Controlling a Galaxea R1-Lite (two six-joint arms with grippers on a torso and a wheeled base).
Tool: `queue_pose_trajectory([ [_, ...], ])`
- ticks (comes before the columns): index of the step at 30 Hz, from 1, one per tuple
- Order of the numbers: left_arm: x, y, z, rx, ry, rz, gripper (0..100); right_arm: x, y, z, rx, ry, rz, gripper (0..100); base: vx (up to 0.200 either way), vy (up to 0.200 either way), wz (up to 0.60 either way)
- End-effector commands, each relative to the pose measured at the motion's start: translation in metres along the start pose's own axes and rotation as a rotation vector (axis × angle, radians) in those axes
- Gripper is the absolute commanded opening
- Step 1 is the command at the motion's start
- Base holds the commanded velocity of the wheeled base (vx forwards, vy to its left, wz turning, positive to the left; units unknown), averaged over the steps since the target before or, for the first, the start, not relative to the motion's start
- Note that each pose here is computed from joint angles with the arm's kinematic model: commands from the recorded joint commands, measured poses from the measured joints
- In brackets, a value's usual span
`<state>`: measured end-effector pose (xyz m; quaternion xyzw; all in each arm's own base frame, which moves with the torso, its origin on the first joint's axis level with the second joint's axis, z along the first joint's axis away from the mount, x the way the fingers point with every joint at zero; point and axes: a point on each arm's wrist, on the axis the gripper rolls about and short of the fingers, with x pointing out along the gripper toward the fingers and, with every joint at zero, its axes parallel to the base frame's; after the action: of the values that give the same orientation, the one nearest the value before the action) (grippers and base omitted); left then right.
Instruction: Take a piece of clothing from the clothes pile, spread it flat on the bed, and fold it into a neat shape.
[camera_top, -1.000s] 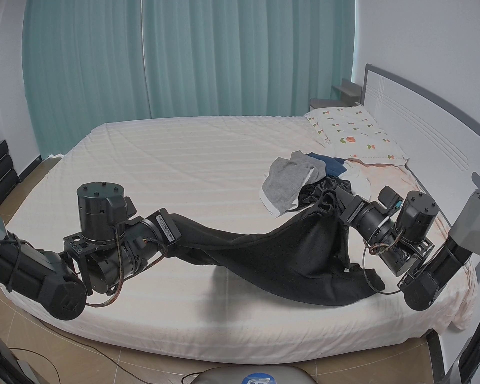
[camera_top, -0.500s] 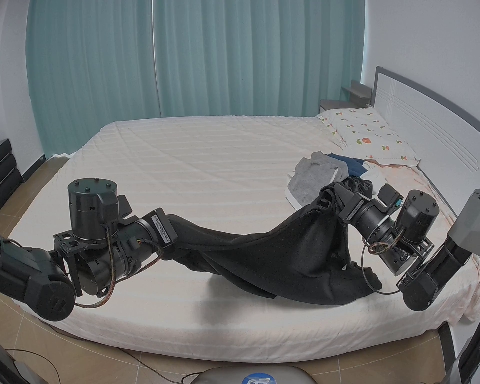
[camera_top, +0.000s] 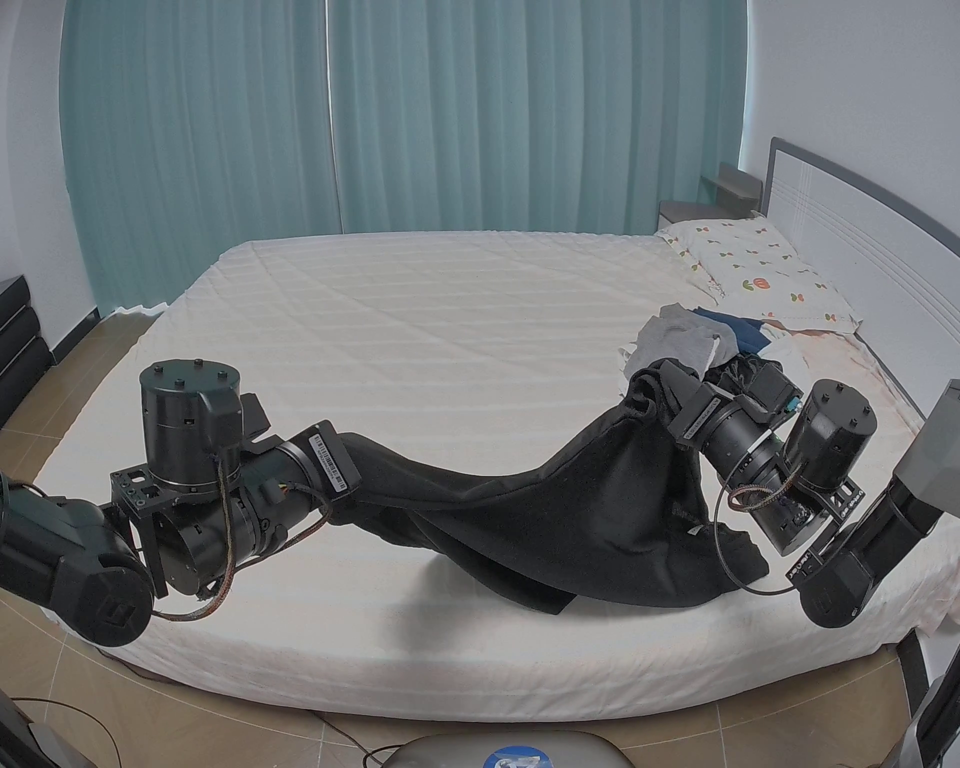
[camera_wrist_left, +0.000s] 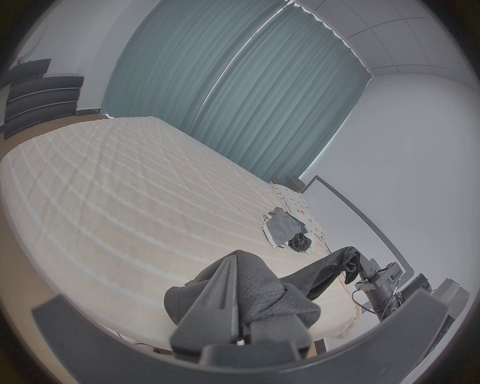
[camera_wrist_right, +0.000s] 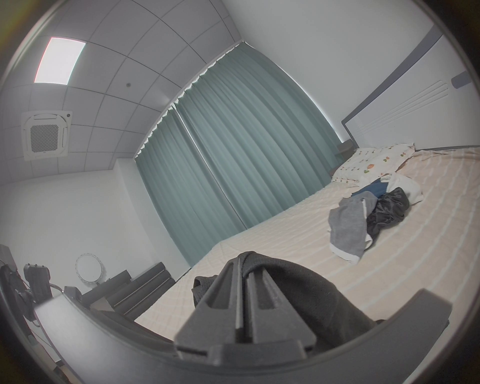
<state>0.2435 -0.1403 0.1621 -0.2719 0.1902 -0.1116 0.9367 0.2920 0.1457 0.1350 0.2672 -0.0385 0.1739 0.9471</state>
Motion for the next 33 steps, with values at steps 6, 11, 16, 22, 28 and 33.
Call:
queue_pose_trajectory([
  [6,0.002,0.000,-0.001,0.001,0.005,0.002,0,0.000,0.003,-0.002,0.004,0.002,0.020,0,0.000,0.167,0.00],
  [11,0.003,0.000,-0.002,0.001,0.007,0.004,0,-0.001,0.004,-0.001,0.006,0.005,0.025,0,0.000,0.000,0.00],
  [16,0.004,0.001,-0.003,0.002,0.010,0.005,0,-0.002,0.001,-0.001,0.002,0.012,0.019,0,0.000,0.000,0.00],
  [22,0.009,0.003,-0.010,0.009,0.034,0.013,0,-0.005,0.001,-0.008,-0.005,0.039,0.015,0,0.000,0.000,0.00],
  [28,0.007,-0.001,-0.013,0.011,0.042,0.001,0,-0.012,0.001,-0.008,-0.019,0.055,0.016,0,-0.067,0.000,0.00],
  [33,0.004,-0.005,-0.015,0.017,0.052,-0.012,0,-0.024,0.009,-0.009,-0.023,0.093,0.060,0,-0.200,0.000,0.00],
])
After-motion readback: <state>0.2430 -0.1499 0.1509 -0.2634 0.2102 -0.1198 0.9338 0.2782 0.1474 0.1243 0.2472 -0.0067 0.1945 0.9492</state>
